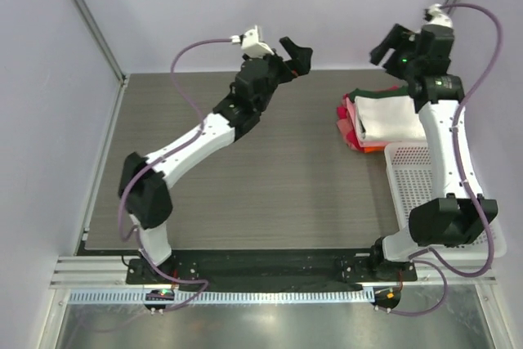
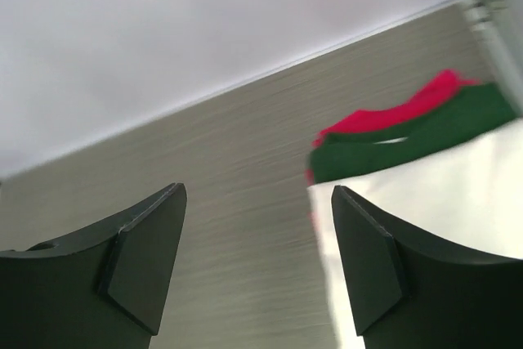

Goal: Fold and stack the t-shirts
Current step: Reset both grippers

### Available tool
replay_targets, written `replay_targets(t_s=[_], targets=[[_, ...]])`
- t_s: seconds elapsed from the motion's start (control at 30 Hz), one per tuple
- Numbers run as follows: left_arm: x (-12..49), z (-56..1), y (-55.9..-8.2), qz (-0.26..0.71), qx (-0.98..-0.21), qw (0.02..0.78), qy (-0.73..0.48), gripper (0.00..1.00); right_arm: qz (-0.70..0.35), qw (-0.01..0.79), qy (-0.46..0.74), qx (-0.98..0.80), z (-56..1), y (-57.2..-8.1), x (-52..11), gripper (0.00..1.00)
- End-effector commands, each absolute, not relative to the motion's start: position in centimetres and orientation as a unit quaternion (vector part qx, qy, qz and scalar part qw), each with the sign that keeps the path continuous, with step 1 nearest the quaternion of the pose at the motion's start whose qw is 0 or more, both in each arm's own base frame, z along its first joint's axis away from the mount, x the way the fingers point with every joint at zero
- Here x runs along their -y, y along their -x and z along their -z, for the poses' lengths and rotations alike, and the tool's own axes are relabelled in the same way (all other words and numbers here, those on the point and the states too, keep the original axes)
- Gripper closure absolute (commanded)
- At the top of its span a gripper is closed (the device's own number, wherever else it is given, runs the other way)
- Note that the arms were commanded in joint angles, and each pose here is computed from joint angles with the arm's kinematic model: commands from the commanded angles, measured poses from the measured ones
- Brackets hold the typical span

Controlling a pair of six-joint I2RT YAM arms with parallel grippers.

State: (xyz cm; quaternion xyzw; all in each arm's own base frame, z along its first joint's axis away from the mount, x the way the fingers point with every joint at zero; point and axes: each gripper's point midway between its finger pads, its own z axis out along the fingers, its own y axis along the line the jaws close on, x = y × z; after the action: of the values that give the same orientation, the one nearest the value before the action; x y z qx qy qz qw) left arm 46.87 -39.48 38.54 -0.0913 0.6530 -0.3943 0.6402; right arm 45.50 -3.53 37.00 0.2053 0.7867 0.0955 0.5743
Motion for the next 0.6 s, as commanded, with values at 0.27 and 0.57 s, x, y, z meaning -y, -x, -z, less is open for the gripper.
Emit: replay_targets(t_s=[0.27,0.57], targets=[[19.3,-24.5,-36.5,0.232,-0.78,0.559,0.162,0.0,-0.162,0.549,-0.014,-0.82,-28.5,-38.5,-16.7,0.19],[12.5,-14.7,-27.2,0.178,-0.808,0.547,0.123,0.01,-0.156,0.567,0.07,-0.806,-17.8,-30.8,-22.1,0.16]])
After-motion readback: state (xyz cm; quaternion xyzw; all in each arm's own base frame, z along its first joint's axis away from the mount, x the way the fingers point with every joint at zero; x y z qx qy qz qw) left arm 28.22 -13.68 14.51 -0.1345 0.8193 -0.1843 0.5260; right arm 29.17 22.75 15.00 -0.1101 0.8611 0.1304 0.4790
